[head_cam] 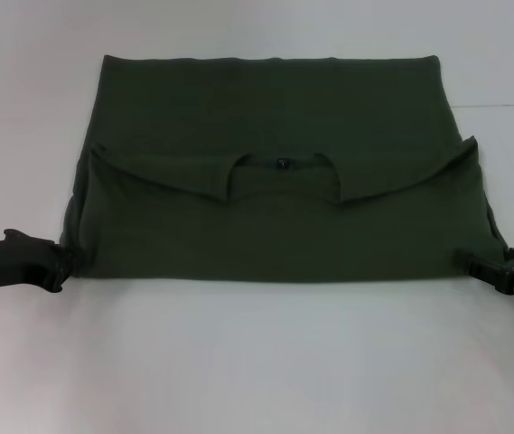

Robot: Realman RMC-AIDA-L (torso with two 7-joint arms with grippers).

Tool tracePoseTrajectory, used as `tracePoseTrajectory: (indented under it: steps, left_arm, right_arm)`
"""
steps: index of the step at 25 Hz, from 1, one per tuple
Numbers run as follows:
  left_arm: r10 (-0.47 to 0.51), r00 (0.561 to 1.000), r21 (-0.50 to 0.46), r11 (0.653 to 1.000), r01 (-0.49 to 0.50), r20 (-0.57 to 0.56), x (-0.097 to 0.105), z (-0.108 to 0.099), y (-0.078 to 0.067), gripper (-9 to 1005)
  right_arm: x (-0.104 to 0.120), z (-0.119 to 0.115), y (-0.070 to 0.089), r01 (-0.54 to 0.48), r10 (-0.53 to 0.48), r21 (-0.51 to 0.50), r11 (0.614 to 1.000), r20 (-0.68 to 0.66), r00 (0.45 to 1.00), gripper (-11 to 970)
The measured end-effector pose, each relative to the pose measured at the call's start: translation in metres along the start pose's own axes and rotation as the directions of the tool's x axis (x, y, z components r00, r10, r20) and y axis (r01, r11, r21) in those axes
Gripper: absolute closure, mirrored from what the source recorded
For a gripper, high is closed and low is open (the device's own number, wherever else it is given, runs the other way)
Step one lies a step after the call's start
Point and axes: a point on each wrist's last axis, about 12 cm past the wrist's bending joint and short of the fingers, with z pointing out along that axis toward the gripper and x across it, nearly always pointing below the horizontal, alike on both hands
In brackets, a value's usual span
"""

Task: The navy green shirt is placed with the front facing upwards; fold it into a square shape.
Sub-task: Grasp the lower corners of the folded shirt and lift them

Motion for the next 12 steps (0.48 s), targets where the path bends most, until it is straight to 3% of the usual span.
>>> tracePoseTrajectory:
  steps: [5, 12]
  left_arm:
    - [0.001, 1.0, 0.002, 1.0, -0.001, 0.001, -0.0004, -0.0003, -0.0001, 969]
    - [0.008, 1.0, 0.006, 1.0, -0.008, 0.003, -0.0016, -0.0013, -0.0001, 969]
  right_arm:
    - [0.0007, 0.0012, 0.0001, 0.009, -0.009, 0.002, 1.0, -0.014, 1.0, 318]
    - [-0.0002, 0.0009, -0.0004, 0.012, -0.012, 0.004, 1.0, -0.013, 1.0, 476]
